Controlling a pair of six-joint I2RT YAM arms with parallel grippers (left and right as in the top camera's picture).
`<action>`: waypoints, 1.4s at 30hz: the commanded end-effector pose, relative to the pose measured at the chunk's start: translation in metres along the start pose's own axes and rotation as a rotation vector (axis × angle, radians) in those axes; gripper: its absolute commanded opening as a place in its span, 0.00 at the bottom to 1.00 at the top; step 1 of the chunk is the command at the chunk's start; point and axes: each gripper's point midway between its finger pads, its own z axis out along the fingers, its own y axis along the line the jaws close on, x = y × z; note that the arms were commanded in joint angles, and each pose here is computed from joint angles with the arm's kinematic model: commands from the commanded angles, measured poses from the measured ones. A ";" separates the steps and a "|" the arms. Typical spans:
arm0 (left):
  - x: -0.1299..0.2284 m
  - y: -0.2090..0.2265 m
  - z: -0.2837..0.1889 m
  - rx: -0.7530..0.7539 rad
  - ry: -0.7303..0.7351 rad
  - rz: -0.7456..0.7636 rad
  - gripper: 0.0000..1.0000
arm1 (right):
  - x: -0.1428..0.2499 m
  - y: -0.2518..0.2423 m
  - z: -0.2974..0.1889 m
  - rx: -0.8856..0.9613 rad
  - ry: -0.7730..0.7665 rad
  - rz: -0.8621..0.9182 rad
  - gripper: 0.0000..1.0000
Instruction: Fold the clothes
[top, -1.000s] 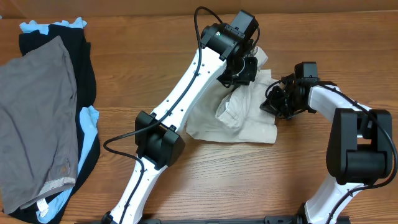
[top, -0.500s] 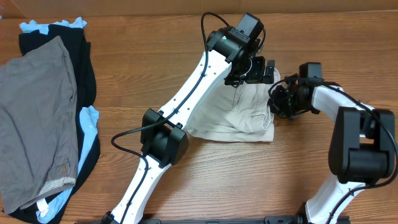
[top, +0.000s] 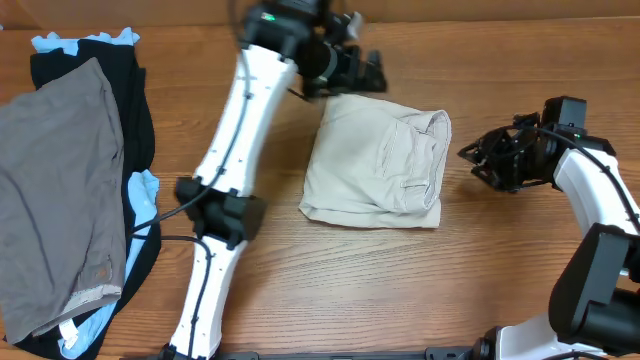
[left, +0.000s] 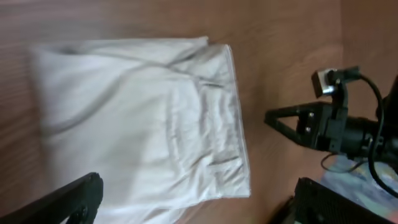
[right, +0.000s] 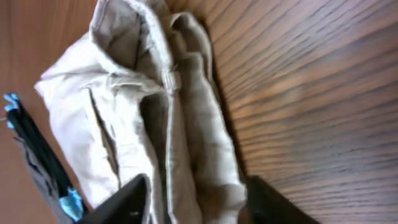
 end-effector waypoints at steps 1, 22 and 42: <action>-0.010 0.017 -0.062 -0.043 -0.104 0.137 1.00 | 0.009 0.012 -0.002 -0.030 0.026 -0.101 0.72; -0.029 0.150 -0.146 -0.370 -0.240 0.007 1.00 | 0.028 0.009 0.012 0.092 0.068 -0.319 1.00; -0.028 0.165 -0.152 -0.494 -0.239 0.000 1.00 | 0.034 0.010 0.082 0.192 0.096 -0.366 0.93</action>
